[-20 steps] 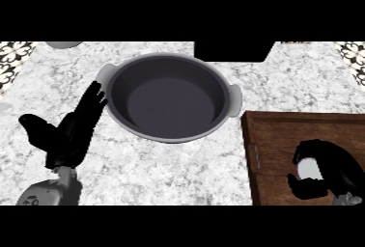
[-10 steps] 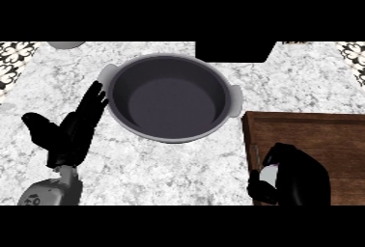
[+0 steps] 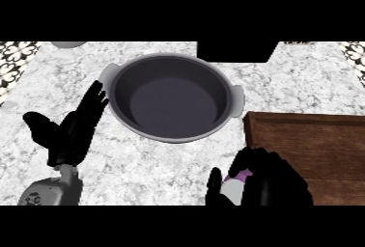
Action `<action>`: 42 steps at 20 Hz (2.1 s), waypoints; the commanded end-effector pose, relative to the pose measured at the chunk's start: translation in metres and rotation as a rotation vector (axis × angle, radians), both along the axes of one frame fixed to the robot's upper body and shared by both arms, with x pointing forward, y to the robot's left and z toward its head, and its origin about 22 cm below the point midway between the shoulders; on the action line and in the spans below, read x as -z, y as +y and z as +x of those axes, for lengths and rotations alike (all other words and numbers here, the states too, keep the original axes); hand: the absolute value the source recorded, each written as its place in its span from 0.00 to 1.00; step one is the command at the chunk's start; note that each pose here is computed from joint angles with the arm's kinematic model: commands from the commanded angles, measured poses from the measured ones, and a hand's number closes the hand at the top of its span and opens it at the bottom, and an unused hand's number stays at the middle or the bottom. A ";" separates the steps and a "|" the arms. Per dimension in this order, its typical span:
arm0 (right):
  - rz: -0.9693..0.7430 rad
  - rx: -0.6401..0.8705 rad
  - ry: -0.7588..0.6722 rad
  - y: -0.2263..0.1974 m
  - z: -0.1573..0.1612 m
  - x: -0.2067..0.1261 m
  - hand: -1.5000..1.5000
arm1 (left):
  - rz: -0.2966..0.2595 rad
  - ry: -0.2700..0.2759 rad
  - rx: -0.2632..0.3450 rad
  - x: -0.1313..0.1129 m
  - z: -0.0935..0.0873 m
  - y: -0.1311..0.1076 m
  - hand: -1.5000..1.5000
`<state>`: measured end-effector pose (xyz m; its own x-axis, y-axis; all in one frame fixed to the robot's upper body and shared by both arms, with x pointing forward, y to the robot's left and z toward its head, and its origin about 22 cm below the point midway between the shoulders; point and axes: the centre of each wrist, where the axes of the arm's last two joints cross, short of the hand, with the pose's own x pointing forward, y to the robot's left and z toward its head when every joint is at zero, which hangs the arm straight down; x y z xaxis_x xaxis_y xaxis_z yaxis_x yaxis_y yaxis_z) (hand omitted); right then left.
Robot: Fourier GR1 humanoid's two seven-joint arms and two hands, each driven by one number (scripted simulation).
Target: Pick the can from the tray and place it in the pot
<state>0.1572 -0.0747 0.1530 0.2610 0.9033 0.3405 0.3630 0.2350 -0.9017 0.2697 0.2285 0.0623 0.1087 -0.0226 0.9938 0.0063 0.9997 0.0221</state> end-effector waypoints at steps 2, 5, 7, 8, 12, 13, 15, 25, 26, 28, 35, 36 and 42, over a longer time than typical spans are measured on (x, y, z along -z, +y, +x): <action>-0.004 0.092 -0.102 0.025 -0.012 -0.032 1.00 | 0.003 -0.016 0.013 -0.004 0.002 -0.006 0.50; 0.013 0.065 -0.163 0.035 0.000 -0.040 1.00 | 0.003 -0.021 0.028 -0.009 0.005 -0.007 0.50; 0.018 0.052 -0.156 0.031 0.004 -0.053 1.00 | 0.007 -0.015 0.017 0.005 0.002 -0.009 0.50; 0.047 0.068 -0.176 0.033 0.017 -0.054 1.00 | -0.002 -0.004 0.021 -0.002 0.010 -0.010 0.50; 0.066 0.093 -0.146 0.039 0.050 -0.062 1.00 | 0.005 -0.001 0.065 0.001 0.005 -0.018 0.50; 0.082 0.100 -0.122 0.036 0.056 -0.068 1.00 | 0.007 -0.011 0.049 -0.002 0.005 -0.016 0.50; 0.081 0.137 -0.105 0.038 0.072 -0.072 1.00 | -0.004 -0.005 0.066 0.004 0.000 -0.017 0.50; 0.093 0.149 0.007 0.061 0.147 -0.087 1.00 | -0.010 -0.017 0.051 -0.003 0.008 -0.022 0.50; 0.091 0.155 0.020 0.064 0.158 -0.078 1.00 | 0.002 -0.025 0.065 -0.007 0.007 -0.022 0.50; 0.051 0.118 0.087 0.074 0.164 -0.087 1.00 | -0.008 -0.004 0.066 -0.004 0.009 -0.017 0.50; 0.412 0.165 0.185 0.036 0.197 -0.057 0.00 | -0.002 -0.045 0.067 -0.010 0.014 -0.026 0.50; 0.447 0.174 0.193 0.033 0.199 -0.053 0.00 | -0.005 -0.031 0.063 -0.006 0.009 -0.028 0.50; 0.616 0.092 -0.083 0.034 0.198 -0.072 0.00 | -0.015 -0.032 0.054 -0.010 0.008 -0.012 0.50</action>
<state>0.3563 -0.0452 0.2130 0.2733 0.7234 0.6340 0.3091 0.5581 -0.7701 0.2778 0.2087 0.0699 0.0749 -0.0270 0.9968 0.0739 0.9970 0.0214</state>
